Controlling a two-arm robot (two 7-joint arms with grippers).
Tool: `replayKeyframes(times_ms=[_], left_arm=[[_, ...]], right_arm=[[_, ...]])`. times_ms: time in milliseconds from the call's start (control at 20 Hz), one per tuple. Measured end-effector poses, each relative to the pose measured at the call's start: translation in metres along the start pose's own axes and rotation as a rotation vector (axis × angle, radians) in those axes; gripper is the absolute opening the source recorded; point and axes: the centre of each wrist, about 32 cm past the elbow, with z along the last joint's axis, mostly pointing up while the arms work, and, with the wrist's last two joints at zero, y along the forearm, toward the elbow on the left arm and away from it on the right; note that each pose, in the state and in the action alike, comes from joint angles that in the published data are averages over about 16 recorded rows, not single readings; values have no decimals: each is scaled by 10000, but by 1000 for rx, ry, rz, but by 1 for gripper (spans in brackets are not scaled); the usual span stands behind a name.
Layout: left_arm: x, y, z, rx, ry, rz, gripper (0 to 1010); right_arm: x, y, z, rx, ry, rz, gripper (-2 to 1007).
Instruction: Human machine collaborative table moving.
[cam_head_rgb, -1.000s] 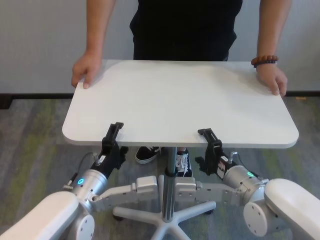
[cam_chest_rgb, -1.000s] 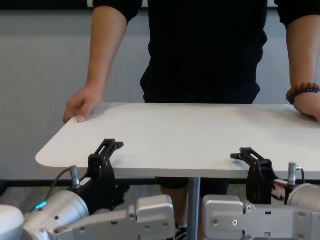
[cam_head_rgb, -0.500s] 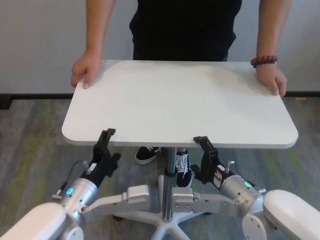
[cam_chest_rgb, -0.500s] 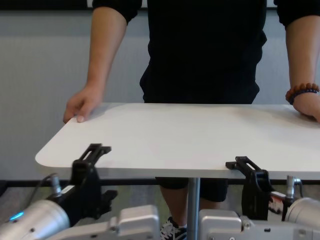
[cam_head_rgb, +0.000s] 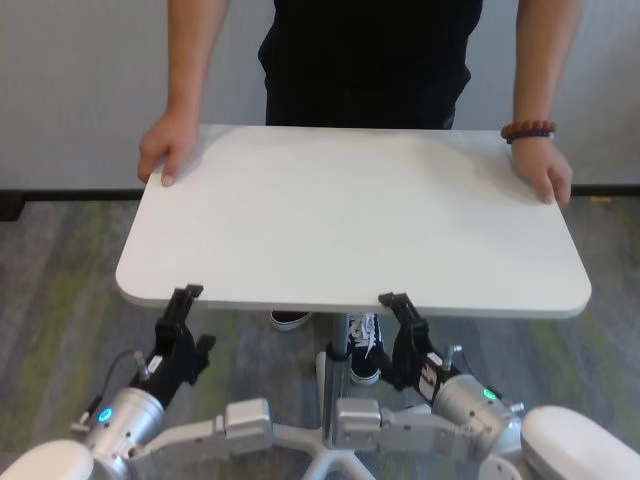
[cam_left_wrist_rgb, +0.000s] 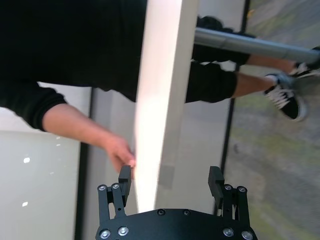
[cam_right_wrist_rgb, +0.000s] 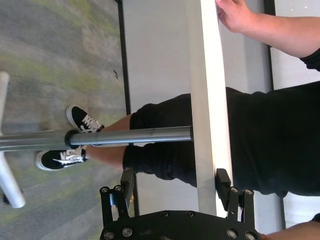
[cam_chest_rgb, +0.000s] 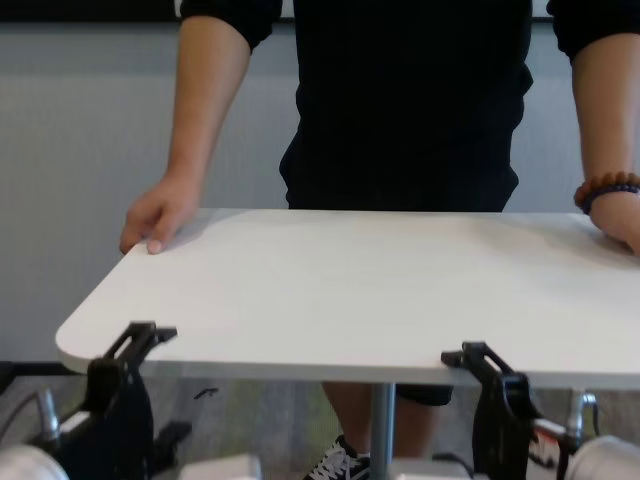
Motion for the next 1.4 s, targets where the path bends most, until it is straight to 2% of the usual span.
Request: replayKeyframes(times_ms=[300, 550, 700, 950, 1400], left_arm=[[-4, 184, 10, -19, -2, -19, 1002], [29, 296, 42, -42, -14, -22, 1002], [65, 343, 58, -54, -21, -19, 1001], [160, 403, 88, -74, -23, 0, 1002], [397, 502, 163, -116, 1, 50, 1002]], right_arm=[[-64, -180, 124, 4, -13, -4, 1006], [-73, -346, 225, 5, -28, -20, 1005], [-68, -427, 267, 9, -30, -35, 1005], [-49, -519, 298, 28, -14, -67, 1005], [19, -594, 295, 91, 47, -143, 1005]])
